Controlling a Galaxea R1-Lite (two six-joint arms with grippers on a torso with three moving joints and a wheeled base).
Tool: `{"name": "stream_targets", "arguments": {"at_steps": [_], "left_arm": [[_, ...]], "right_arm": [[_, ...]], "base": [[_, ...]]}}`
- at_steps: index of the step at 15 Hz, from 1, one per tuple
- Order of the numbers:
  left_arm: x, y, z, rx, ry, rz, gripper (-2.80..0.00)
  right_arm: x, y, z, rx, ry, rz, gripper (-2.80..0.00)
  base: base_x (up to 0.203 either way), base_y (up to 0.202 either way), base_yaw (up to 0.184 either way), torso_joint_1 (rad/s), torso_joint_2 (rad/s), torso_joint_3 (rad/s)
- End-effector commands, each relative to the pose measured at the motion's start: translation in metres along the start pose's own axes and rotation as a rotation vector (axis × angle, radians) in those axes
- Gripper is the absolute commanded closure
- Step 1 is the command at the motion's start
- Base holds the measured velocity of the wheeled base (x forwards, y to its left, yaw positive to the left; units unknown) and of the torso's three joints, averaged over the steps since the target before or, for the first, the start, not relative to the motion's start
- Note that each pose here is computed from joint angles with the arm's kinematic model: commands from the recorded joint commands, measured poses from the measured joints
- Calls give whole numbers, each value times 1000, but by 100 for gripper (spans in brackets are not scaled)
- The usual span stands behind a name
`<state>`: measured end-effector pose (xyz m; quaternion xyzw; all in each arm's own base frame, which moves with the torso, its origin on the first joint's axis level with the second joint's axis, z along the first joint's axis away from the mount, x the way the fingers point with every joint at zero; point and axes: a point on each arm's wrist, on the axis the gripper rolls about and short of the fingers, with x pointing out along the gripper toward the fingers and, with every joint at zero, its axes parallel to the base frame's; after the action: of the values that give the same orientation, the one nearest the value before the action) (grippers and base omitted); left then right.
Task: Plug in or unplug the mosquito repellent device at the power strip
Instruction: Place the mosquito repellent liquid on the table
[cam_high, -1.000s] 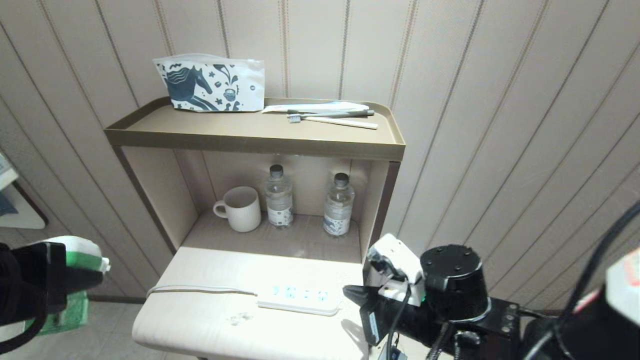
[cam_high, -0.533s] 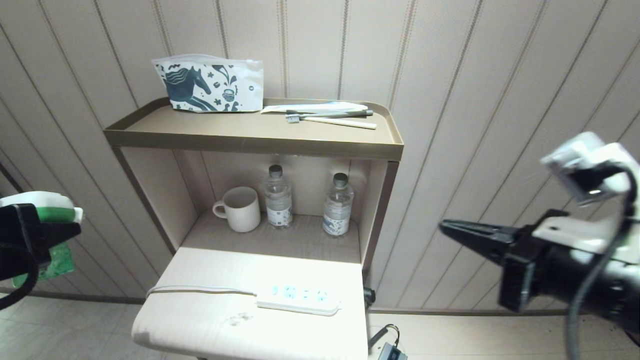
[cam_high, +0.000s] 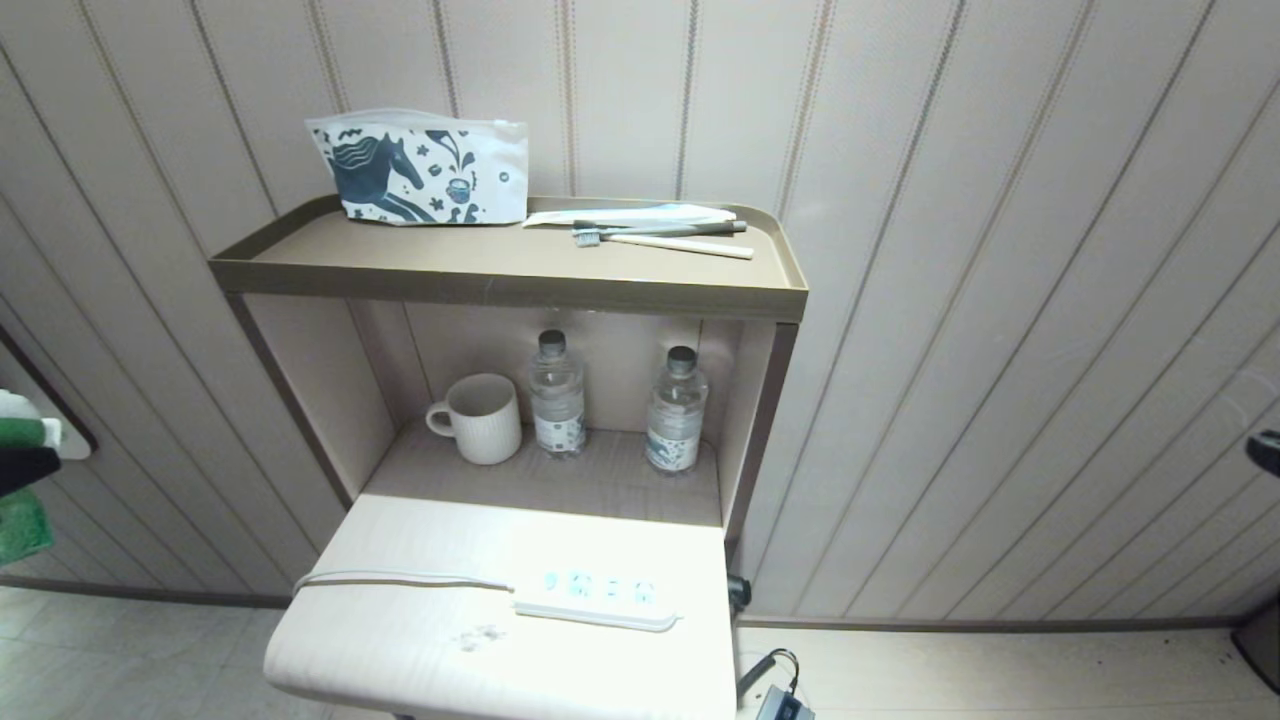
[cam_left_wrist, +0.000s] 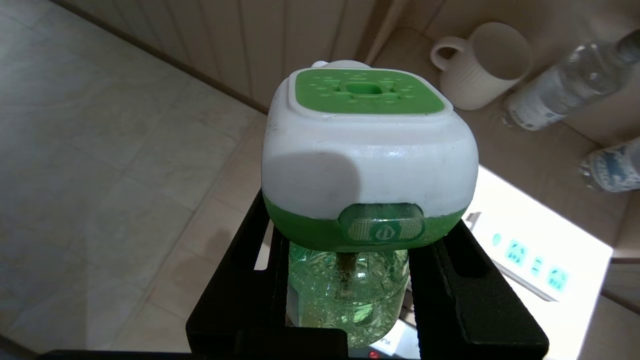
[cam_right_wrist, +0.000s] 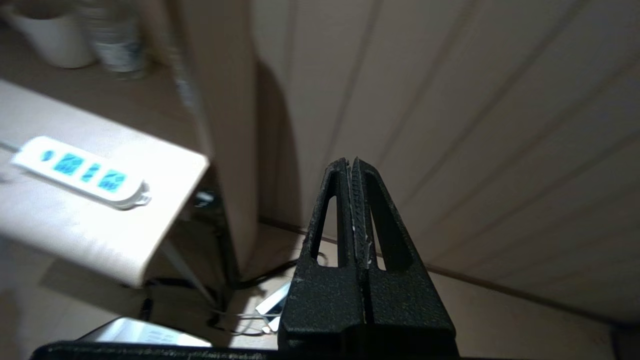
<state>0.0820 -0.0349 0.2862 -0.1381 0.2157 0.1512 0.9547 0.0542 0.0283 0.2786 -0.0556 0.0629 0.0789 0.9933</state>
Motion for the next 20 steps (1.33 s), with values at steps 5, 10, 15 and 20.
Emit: {"name": "stream_targets", "arguments": {"at_steps": [5, 10, 15, 20], "left_arm": [[-57, 89, -32, -90, -124, 29, 0], [-49, 81, -33, -45, -123, -13, 0], [-22, 50, -31, 129, -217, -202, 0], [-17, 42, -31, 224, -234, -310, 0]], "right_arm": [[-99, -18, -86, 69, -135, -629, 0], [-97, -10, -114, 44, -117, -604, 0], [-55, 5, -212, 70, -49, -159, 0], [-54, 6, -213, 85, -76, -143, 0]], "base": [[0, 0, 0, 0, 0, 0], [0, 0, 0, 0, 0, 0], [0, 0, 0, 0, 0, 0], [0, 0, 0, 0, 0, 0]]}}
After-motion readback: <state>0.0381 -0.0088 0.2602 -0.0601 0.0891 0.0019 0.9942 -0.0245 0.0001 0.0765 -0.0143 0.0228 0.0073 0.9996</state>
